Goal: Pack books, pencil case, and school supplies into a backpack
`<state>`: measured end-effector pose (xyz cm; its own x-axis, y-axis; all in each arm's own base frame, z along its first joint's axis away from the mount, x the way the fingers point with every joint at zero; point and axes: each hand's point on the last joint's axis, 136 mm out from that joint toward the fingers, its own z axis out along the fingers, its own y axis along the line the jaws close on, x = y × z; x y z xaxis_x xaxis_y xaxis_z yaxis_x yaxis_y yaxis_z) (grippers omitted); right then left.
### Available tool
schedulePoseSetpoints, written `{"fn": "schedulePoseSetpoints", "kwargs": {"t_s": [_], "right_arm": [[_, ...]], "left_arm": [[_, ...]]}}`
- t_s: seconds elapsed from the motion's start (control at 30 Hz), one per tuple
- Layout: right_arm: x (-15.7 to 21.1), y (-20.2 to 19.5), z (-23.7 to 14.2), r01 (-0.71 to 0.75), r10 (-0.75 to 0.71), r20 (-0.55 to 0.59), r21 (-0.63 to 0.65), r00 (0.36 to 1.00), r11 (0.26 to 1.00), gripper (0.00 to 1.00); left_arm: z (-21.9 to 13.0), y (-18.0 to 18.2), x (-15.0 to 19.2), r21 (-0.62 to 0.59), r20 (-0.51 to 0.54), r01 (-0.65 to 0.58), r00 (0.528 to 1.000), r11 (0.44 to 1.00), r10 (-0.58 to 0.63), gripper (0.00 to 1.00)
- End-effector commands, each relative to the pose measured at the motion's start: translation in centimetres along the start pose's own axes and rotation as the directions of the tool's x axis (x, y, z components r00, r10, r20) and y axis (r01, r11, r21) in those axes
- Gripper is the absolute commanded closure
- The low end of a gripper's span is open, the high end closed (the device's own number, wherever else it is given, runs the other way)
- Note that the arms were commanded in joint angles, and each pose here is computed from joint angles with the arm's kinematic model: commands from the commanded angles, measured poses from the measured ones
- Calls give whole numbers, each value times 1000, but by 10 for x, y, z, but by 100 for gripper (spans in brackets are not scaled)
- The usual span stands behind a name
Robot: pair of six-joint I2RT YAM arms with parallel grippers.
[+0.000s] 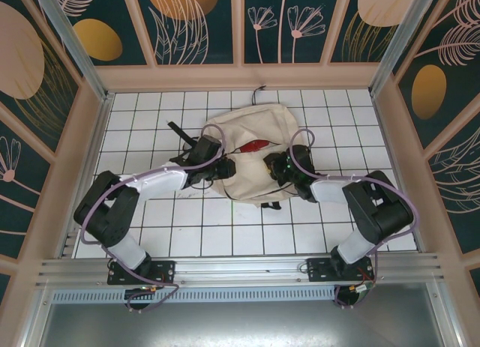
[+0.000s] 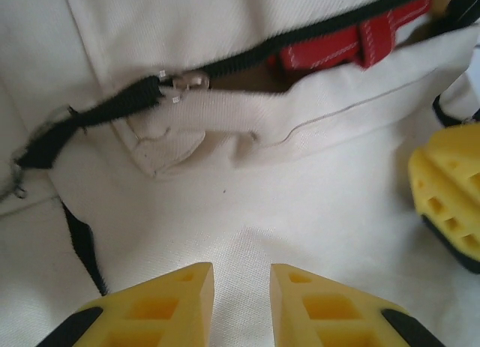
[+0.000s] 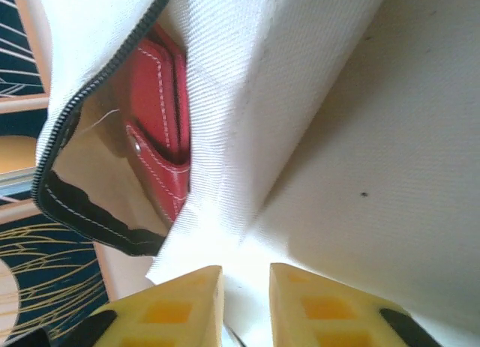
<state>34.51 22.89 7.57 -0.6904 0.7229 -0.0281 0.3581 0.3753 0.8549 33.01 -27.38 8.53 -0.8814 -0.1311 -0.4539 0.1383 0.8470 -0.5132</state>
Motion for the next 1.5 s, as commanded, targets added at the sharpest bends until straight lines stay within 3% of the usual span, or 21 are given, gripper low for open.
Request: {"fn": "schedulePoseSetpoints", "kwargs": {"t_s": [0.0, 0.13, 0.27, 0.47, 0.67, 0.97, 1.23, 1.47], "right_arm": [[-3, 15, -4, 152, -152, 5, 16, 988, 988, 79], [-6, 46, 0, 338, -339, 10, 54, 941, 940, 80], [-6, 75, 8, 539, -541, -27, 141, 841, 830, 77], [-8, 98, 40, 676, -670, -104, 186, 735, 713, 71], [-8, 81, 71, 690, -659, -205, 239, 724, 683, 71], [-12, 40, 56, 654, -609, -242, 340, 755, 676, 70], [1, 94, 38, 735, -710, -197, 248, 676, 632, 67], [9, 101, 21, 733, -711, -179, 205, 680, 649, 61]], "left_arm": [[-18, 9, -20, -54, 78, 55, 996, 997, -51, 73], [-31, 34, -29, -77, 124, 132, 985, 988, -122, 69], [-43, 61, -35, -70, 158, 224, 965, 972, -211, 63], [-44, 72, -37, -44, 165, 281, 949, 959, -270, 55], [-42, 74, -36, -45, 156, 294, 946, 955, -284, 42], [-34, 72, -40, -43, 137, 274, 954, 961, -266, 36], [-21, 65, -57, -39, 133, 223, 967, 974, -216, 40], [-4, 48, -55, 44, 52, 259, 964, 965, -261, 40]]}}
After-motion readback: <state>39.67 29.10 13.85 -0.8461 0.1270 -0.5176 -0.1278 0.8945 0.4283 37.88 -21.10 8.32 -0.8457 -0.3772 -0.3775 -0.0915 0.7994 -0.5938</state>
